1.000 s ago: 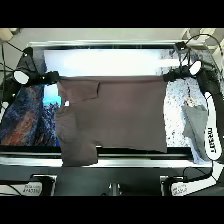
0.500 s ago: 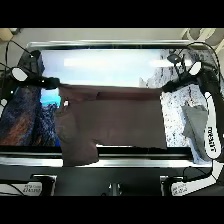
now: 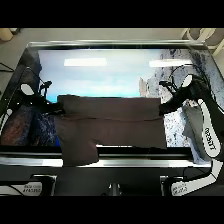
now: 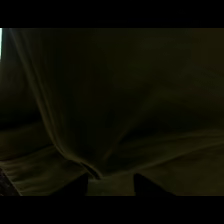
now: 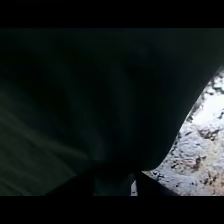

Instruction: Fold the shirts.

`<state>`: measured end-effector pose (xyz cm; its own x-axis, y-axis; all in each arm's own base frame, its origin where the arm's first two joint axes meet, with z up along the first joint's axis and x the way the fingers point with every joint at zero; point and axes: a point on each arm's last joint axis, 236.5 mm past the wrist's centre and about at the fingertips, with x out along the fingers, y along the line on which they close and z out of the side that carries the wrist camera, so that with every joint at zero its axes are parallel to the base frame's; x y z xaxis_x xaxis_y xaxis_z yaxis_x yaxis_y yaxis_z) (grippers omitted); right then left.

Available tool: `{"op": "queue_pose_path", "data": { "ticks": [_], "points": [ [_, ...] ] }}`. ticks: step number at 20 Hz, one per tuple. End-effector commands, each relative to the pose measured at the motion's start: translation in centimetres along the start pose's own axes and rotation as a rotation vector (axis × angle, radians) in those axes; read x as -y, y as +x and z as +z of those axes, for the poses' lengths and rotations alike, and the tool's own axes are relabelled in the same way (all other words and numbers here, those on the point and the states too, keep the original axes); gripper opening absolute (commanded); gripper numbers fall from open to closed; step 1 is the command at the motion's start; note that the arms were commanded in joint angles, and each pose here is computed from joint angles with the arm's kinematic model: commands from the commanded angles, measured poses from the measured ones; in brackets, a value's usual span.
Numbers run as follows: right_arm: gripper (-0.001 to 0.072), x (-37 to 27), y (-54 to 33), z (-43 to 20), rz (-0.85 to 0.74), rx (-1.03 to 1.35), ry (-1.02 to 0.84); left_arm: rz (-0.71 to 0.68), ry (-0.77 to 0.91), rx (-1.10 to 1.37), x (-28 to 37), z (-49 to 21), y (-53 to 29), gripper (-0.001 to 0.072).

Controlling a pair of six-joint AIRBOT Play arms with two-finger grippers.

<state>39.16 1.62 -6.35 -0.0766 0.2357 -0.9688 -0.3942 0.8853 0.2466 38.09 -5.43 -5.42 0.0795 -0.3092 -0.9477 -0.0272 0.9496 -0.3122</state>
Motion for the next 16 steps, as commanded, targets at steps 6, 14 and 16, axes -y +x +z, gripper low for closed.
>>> {"op": "queue_pose_path", "data": {
  "ticks": [6,14,16],
  "points": [
    [0.0487,-0.2,-5.6,-6.4,0.002,-0.062,0.02,-0.06,-0.108,-0.094,-1.5,-5.9,-4.6,0.0412],
    [0.0486,-3.0,-1.3,-12.9,0.122,-0.057,0.107,-0.16,-0.194,-0.213,0.0,-20.6,2.4,0.0411],
    [0.0486,-3.1,-1.1,-13.3,0.124,-0.066,0.101,-0.153,-0.2,-0.201,-0.2,-20.6,2.9,0.0411]
  ]
}}
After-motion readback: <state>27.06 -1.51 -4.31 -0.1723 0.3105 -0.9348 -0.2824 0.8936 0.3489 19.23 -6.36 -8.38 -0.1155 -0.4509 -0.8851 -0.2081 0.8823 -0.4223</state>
